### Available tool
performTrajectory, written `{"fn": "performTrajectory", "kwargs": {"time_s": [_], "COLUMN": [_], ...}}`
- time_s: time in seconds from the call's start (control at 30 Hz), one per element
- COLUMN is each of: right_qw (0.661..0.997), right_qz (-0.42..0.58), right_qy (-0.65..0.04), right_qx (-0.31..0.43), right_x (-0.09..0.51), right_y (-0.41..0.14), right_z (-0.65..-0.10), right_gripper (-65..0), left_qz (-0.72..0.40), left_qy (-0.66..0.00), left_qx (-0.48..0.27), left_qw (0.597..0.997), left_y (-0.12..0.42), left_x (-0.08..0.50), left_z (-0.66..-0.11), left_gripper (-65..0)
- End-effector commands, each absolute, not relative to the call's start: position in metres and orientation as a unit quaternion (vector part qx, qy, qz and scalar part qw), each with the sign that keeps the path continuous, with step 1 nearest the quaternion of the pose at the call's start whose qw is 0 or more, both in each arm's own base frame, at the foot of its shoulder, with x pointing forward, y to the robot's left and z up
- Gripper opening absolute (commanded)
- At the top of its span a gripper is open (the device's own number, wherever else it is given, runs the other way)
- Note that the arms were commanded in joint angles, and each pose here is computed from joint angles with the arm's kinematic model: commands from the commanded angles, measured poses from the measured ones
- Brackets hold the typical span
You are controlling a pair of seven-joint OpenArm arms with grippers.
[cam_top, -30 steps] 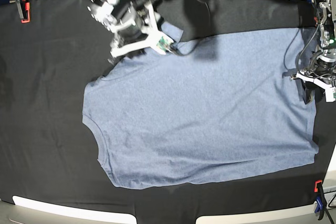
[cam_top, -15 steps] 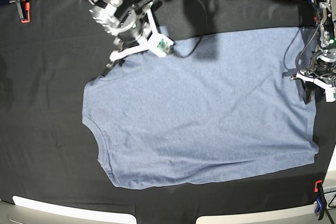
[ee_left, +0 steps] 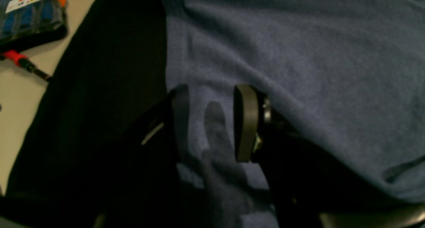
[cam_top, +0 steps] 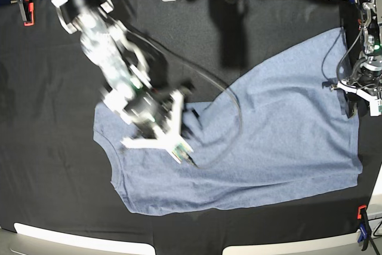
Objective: Layout the t-shirt on the table in an organized manner, then fold the t-shirt properly
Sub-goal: 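Grasp the shirt body with the right gripper near the armhole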
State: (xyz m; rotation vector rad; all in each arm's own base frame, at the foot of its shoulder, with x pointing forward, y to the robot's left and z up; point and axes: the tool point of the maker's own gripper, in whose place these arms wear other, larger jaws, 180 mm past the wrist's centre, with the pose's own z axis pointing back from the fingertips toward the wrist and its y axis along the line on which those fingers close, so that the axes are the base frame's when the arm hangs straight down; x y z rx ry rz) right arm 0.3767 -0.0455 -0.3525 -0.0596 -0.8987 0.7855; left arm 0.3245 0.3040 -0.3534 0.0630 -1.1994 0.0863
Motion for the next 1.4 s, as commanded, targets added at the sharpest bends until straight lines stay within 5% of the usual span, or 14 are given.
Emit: {"fn": "performTrajectory", "kwargs": {"time_s": [0.0,0.03,0.17,0.23,0.83,1.37], "right_qw": [0.812,0.813,0.822,0.823,0.870,0.872], "right_qz": [0.359,0.355,0.346,0.344,0.320,0.326], "right_qy": [-0.458,-0.461,-0.453,-0.453,-0.375,-0.364], "right_qx": [-0.024,-0.019,-0.010,-0.009,-0.006,0.036], "right_x": [0.398,0.407,0.435,0.441,0.390,0.387], "right_y": [-0.036,-0.029,-0.010,-0.003,-0.016,-0.009], "right_z": [-0.331,-0.330,-0.327,-0.319,-0.361,-0.373], "right_gripper": [-65.0,-65.0,-44.3,-39.6,-39.8,-39.8], "left_qz": [0.034,0.034,0.034,0.034,0.034,0.034], "left_qy": [-0.588,-0.588,-0.588,-0.588,-0.588,-0.589], "left_qx": [0.036,0.036,0.035,0.036,0.036,0.036], "left_qw": [0.807,0.807,0.807,0.807,0.807,0.807], "left_y": [0.309,0.309,0.309,0.309,0.309,0.309], "left_x": [0.332,0.332,0.332,0.332,0.332,0.332], "left_z": [-0.335,-0.334,-0.335,-0.335,-0.334,-0.334], "left_gripper": [-45.0,-44.9,-44.9,-45.0,-44.9,-44.9]}}
